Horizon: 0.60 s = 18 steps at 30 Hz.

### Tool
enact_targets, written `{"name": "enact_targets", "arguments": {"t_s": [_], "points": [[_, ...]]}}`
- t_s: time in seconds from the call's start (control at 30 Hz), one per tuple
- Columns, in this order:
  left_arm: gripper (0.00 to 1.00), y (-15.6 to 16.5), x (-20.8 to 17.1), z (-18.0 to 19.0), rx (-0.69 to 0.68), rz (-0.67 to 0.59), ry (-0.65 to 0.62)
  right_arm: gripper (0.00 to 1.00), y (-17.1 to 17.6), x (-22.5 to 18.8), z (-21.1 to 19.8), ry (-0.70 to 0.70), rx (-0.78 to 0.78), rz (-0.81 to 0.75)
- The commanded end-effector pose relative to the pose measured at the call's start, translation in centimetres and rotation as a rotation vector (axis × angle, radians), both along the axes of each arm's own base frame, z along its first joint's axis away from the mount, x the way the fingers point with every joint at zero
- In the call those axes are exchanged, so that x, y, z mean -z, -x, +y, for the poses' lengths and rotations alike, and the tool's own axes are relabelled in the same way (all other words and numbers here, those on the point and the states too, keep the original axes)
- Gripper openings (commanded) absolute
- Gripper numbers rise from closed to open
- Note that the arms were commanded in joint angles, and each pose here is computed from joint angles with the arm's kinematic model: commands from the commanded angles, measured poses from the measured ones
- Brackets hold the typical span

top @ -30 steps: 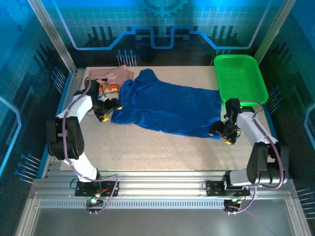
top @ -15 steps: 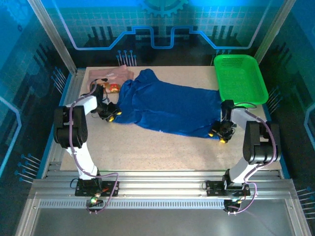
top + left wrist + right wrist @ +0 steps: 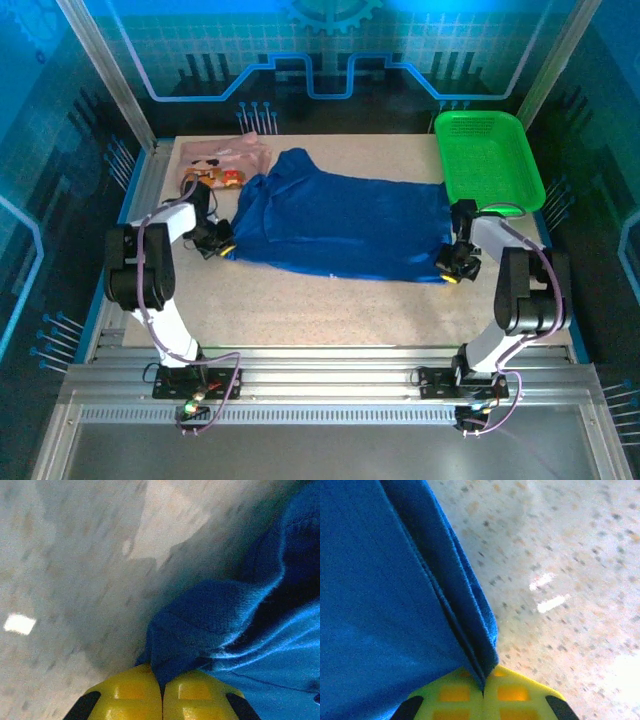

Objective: Fold and stack the t-shirts

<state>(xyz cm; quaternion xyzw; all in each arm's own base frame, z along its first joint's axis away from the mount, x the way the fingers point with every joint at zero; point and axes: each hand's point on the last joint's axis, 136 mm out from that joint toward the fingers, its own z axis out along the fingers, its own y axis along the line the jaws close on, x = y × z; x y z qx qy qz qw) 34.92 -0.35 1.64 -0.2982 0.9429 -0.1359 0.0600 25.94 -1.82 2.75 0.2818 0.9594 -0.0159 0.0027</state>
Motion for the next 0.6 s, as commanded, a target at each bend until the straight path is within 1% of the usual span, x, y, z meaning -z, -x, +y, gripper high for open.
{"name": "enact_targets", "arguments": {"t_s": [0.0,0.1,0.17,0.3,0.33,0.4,0.47,0.5,0.57], "points": [[0.04,4.6,-0.3,1.0,-0.015,0.092,-0.052,0.05,3.2,-0.9,-1.2,0.074,0.004,0.068],[0.04,7.6,-0.5,0.6,-0.047,0.134,-0.04,0.05,4.4,-1.7,-1.3,0.084,0.026,0.068],[0.04,9.6,-0.5,0.4,-0.07,0.163,-0.04,0.05,6.0,-1.7,-1.4,0.092,0.04,0.084],[0.03,13.0,0.0,0.5,-0.103,0.223,-0.058,0.05,7.4,-1.9,-1.9,0.12,0.054,0.096],[0.03,13.6,0.2,0.6,-0.111,0.233,-0.067,0.05,7.3,-1.9,-1.9,0.118,0.051,0.091],[0.03,13.5,-0.1,0.6,-0.123,0.233,-0.071,0.06,7.3,-2.0,-2.1,0.128,0.055,0.102],[0.04,13.6,-0.1,0.4,-0.137,0.26,-0.054,0.08,7.4,-2.0,-2.2,0.134,0.049,0.112],[0.07,13.8,0.0,0.2,-0.142,0.272,-0.042,0.11,7.3,-2.0,-2.2,0.134,0.051,0.112],[0.22,14.6,0.5,0.0,-0.153,0.29,-0.034,0.2,7.1,-2.2,-2.1,0.123,0.054,0.097]]}}
